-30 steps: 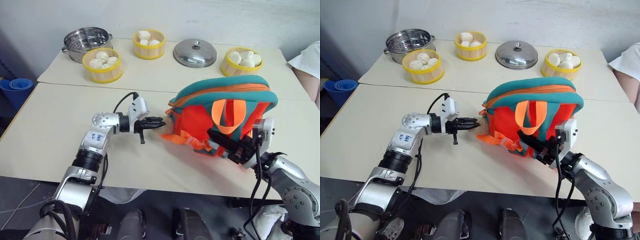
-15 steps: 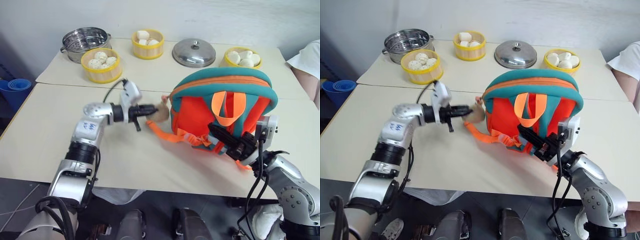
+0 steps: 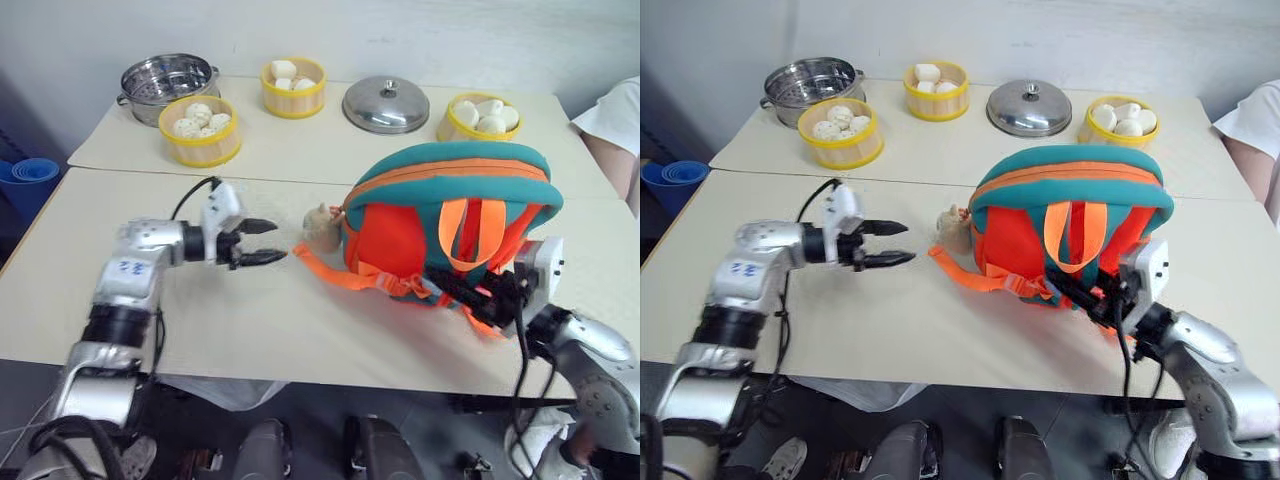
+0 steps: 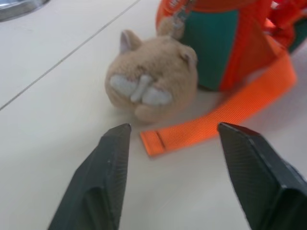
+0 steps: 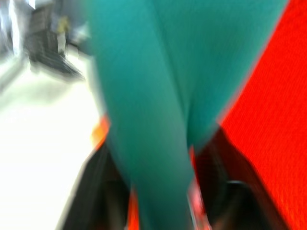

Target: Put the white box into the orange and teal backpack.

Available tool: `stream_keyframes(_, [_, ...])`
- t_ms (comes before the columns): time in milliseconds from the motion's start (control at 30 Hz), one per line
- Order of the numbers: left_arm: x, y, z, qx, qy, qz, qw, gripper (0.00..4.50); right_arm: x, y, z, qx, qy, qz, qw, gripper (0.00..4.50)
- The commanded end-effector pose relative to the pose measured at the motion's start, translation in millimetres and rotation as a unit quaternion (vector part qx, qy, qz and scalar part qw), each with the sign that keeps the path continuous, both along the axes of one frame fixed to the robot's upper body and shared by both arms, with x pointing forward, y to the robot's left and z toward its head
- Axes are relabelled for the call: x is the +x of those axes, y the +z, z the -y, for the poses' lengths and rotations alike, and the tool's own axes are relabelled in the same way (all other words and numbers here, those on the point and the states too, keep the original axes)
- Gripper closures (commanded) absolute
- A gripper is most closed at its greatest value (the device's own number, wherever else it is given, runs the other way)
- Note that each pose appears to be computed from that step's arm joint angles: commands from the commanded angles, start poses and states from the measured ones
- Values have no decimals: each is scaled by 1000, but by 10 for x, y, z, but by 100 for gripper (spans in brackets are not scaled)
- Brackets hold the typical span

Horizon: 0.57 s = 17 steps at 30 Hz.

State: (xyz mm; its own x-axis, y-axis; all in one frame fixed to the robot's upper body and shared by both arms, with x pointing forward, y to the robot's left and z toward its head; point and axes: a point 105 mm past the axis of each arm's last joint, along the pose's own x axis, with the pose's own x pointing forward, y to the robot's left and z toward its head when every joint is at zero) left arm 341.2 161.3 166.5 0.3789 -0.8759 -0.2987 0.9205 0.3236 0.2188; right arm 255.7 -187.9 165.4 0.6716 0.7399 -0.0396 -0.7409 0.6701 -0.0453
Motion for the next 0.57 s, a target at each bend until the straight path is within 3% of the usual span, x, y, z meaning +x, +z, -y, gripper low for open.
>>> stream_keyframes(33, [-263, 110, -93, -5, -38, 38, 999, 16, -192, 72, 148, -54, 32, 9, 998, 148])
stream_keyframes(200, [-599, -139, -481, 10, 3, 42, 999, 0, -362, -143, 847, -175, -22, 13, 984, 1])
stream_keyframes(367, [-722, -337, -603, 41, 30, 41, 998, 0, -327, -183, 1169, -227, -54, 62, 970, 1])
stream_keyframes(567, [-717, -375, -560, 24, 41, 42, 998, 0, -235, -181, 1185, -243, -61, 94, 964, 1])
